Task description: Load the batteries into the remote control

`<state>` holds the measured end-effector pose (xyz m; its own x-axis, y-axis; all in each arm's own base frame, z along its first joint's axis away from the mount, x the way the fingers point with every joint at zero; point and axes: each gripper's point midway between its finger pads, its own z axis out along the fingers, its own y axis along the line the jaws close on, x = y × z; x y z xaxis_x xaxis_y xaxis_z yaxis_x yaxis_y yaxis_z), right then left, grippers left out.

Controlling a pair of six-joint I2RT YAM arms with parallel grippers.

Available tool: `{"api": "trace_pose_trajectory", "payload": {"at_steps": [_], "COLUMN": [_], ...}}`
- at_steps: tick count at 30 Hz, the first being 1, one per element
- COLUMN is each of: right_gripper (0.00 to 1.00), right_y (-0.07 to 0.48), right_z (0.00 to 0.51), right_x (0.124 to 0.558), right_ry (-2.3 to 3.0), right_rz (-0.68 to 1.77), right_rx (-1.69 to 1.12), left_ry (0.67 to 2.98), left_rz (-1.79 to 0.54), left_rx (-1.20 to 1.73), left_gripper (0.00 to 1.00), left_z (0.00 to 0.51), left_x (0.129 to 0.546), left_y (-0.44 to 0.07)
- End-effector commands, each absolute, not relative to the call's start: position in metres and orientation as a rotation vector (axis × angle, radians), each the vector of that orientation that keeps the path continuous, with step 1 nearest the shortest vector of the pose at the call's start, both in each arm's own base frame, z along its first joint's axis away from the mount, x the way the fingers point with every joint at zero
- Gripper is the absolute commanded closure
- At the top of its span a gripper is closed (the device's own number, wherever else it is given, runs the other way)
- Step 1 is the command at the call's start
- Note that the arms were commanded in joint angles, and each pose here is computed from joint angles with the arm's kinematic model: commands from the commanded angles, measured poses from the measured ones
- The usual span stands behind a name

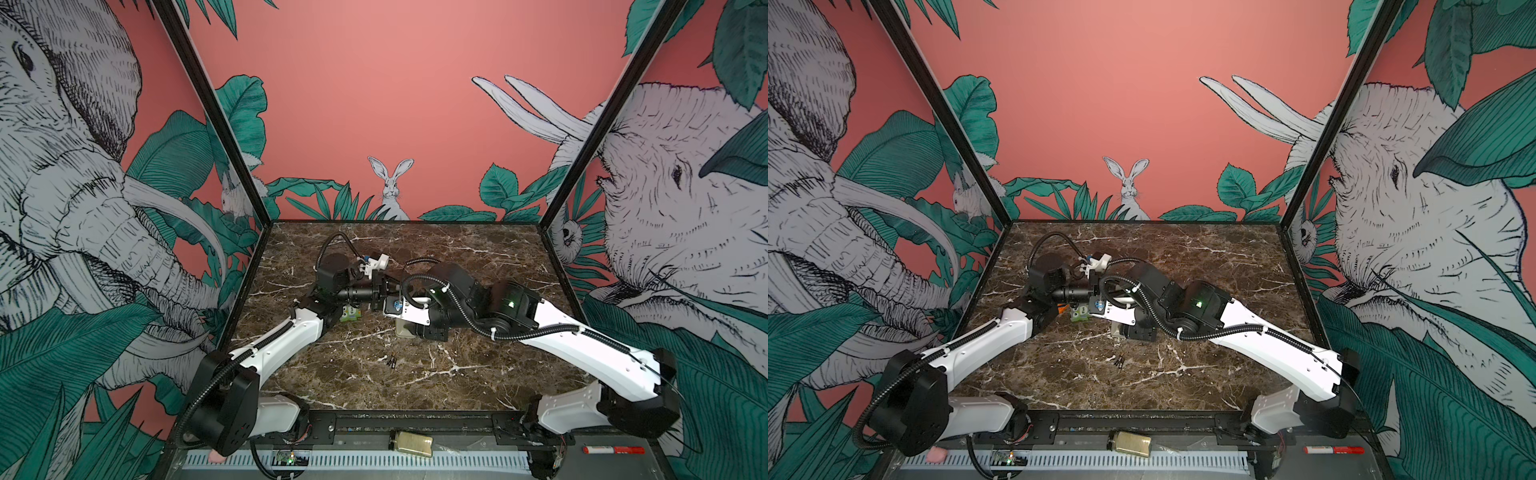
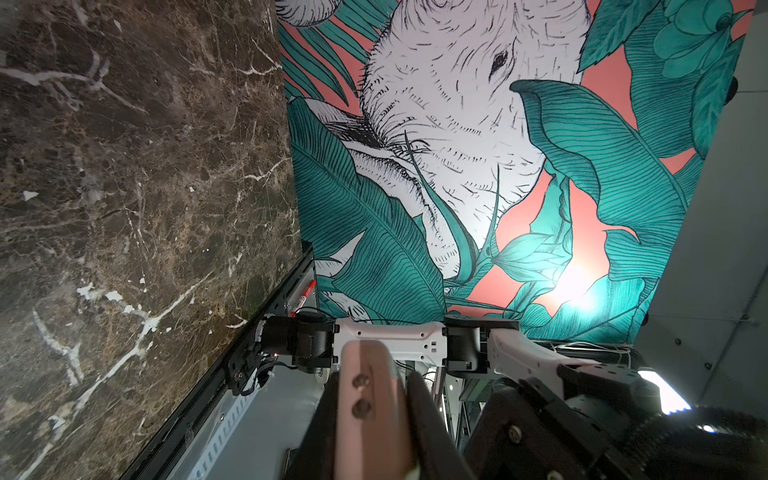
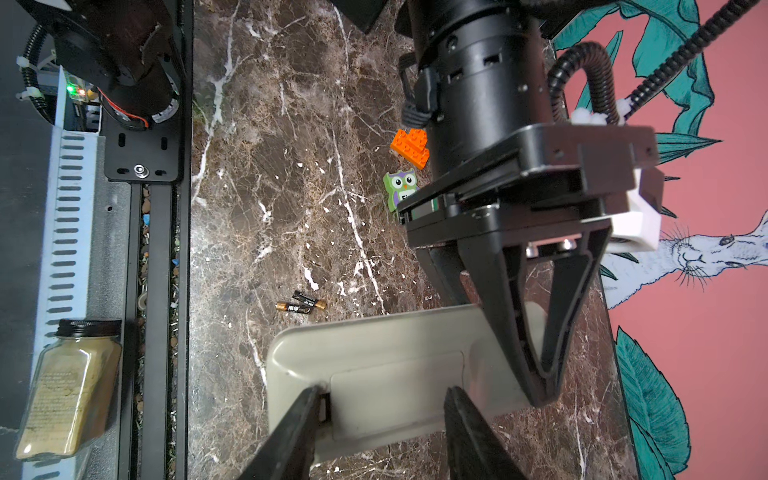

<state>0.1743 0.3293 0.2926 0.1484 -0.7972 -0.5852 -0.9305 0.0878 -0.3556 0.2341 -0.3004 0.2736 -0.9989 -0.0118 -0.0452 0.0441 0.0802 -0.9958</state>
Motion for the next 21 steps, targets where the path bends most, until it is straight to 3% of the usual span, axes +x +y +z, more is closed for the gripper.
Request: {"api": "trace_pose_trajectory", "payload": {"at_steps": [1,21], "right_gripper": [0.52,0.53], "right_y": [0.326,0.321], "right_z": [0.300,0.312], "right_x": [0.196,0.205], "right_ry": [1.666,1.647], "right_rz": [0.141,0.105], "right_rx": [-1.624,-1.533], "left_ry": [2.271,2.294], "left_rz": [-2.173,-2.158], "left_rx": [0.164,0.157], "left_gripper": [1.00,1.00], "left_z": [0.289,0.283], "left_x": [0.213,0.213], "left_y": [-0.302,-0.302]}}
